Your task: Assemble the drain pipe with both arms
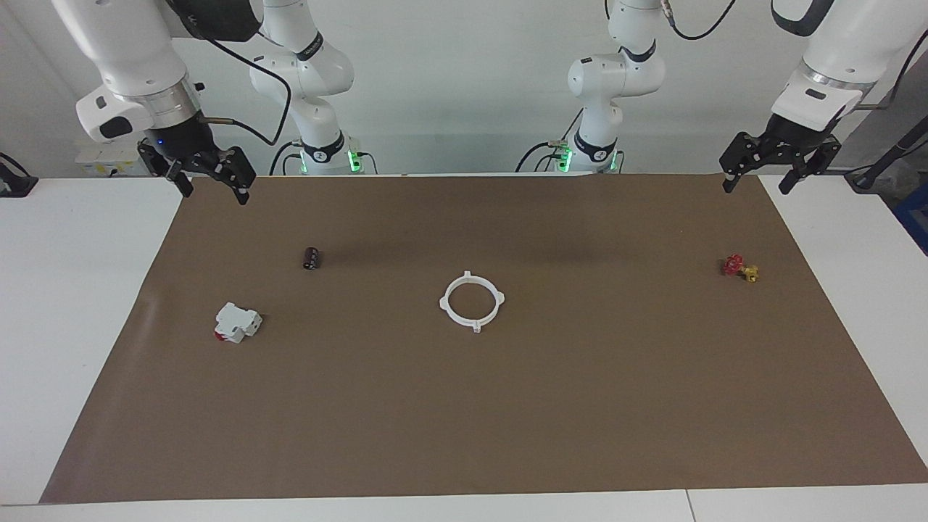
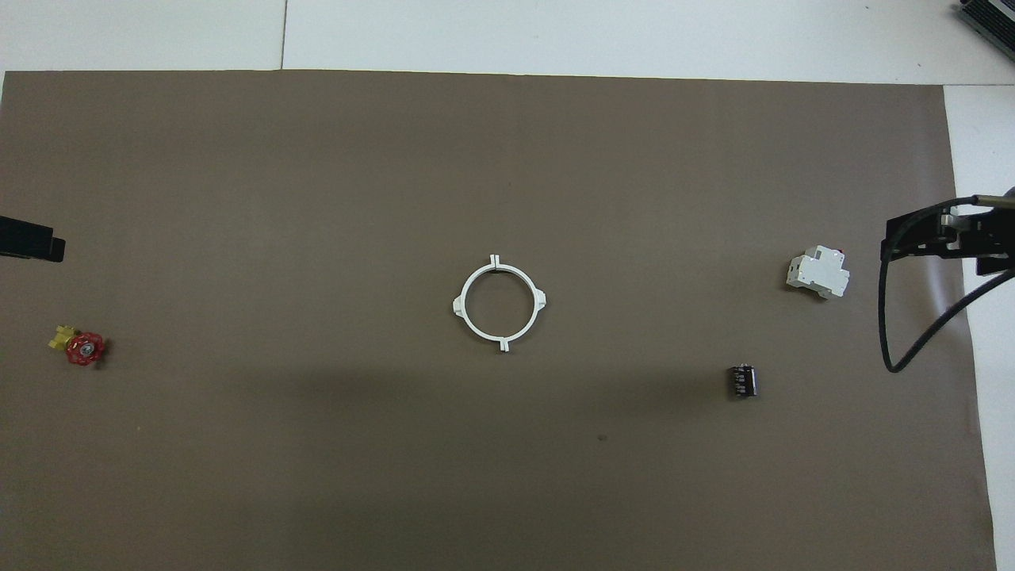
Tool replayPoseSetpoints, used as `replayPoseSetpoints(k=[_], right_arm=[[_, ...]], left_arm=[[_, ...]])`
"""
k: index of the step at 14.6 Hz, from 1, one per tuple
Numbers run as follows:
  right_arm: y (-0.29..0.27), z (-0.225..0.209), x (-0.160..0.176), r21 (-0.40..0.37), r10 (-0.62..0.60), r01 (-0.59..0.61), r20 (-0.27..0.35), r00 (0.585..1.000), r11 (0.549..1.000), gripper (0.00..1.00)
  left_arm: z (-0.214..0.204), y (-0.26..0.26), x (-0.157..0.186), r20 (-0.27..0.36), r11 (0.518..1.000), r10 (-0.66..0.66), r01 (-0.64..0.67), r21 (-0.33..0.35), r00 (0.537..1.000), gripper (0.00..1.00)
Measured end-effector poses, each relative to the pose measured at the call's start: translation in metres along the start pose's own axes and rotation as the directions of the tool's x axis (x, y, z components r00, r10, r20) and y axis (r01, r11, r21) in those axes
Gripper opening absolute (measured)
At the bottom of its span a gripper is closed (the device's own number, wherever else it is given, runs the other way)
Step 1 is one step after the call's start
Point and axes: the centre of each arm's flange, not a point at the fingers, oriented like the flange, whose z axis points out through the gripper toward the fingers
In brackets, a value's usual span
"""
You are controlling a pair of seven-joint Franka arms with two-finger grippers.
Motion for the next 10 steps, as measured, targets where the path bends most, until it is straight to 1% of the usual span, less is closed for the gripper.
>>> replayPoseSetpoints(k=[10], right_arm=[[0.0,0.0,0.0,0.0,0.0,0.0,0.0,1.0,1.0,1.0]], left_arm=[[0.0031,0.0003,-0.0007,0.036,0.998,-0.059,0.059,-0.006,0.998,1.0]])
